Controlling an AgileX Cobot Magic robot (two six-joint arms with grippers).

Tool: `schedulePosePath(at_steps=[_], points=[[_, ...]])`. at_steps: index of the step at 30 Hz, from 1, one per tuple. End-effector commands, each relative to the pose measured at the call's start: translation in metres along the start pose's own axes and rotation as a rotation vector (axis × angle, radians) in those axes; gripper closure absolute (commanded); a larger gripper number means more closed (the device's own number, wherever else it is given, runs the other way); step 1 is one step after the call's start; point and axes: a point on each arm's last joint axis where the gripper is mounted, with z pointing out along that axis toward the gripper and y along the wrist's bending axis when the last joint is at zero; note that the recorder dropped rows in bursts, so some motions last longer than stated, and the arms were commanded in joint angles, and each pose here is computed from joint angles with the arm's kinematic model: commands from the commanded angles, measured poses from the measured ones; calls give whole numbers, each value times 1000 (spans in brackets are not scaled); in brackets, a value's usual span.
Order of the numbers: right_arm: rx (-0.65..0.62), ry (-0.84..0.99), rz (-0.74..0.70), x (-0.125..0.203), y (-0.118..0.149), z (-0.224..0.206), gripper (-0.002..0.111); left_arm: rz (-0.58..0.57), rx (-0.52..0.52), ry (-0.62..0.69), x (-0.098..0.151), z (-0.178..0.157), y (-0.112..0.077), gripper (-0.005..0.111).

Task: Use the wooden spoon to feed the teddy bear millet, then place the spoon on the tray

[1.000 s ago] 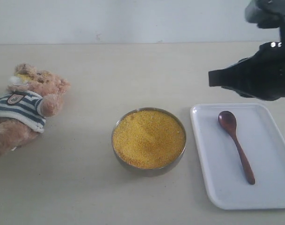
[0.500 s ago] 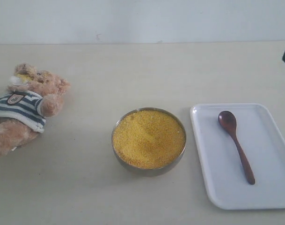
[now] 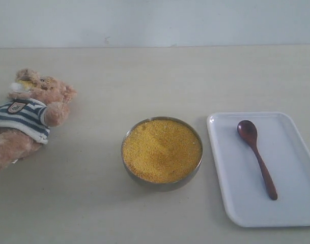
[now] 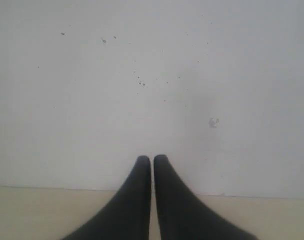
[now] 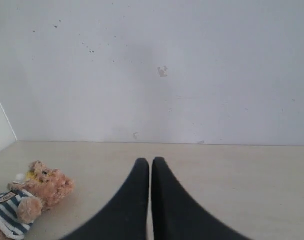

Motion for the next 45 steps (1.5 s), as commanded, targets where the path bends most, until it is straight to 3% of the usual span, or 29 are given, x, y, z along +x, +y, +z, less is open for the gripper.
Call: schedulePosePath(at_steps=[1,7,10,16,20,24,25,26,27,31,40,45], points=[[0,-7,-11,-1,0,0,107,-12,-2,-2,1,-1,0,103],[0,-7,-11,-1,0,0,107,-12,1,-4,1,-2,0,103],[0,-7,-11,-1,0,0,107,266,-4,-34,-2,-7,0,103],[0,-7,-11,-1,0,0,107,344,-125,-106,-10,-24,7,103],[0,-7,-11,-1,0,0,107,230,-266,43,32,-32,24,103],[0,-7,-11,-1,0,0,107,156,-216,-32,89,-43,30,103],[0,-7,-9,-1,0,0,107,91,-218,-6,110,-43,34,103],[0,-7,-9,-1,0,0,107,58,-211,-23,109,-43,34,103],[0,-6,-9,0,0,0,107,-7,-272,79,119,-45,39,103],[0,-12,-9,-1,0,0,107,-32,-350,224,132,-49,45,103],[0,-12,-9,-1,0,0,107,-113,-342,230,133,-49,44,103],[0,-8,-9,-1,0,0,107,-101,-341,232,133,-49,44,103]])
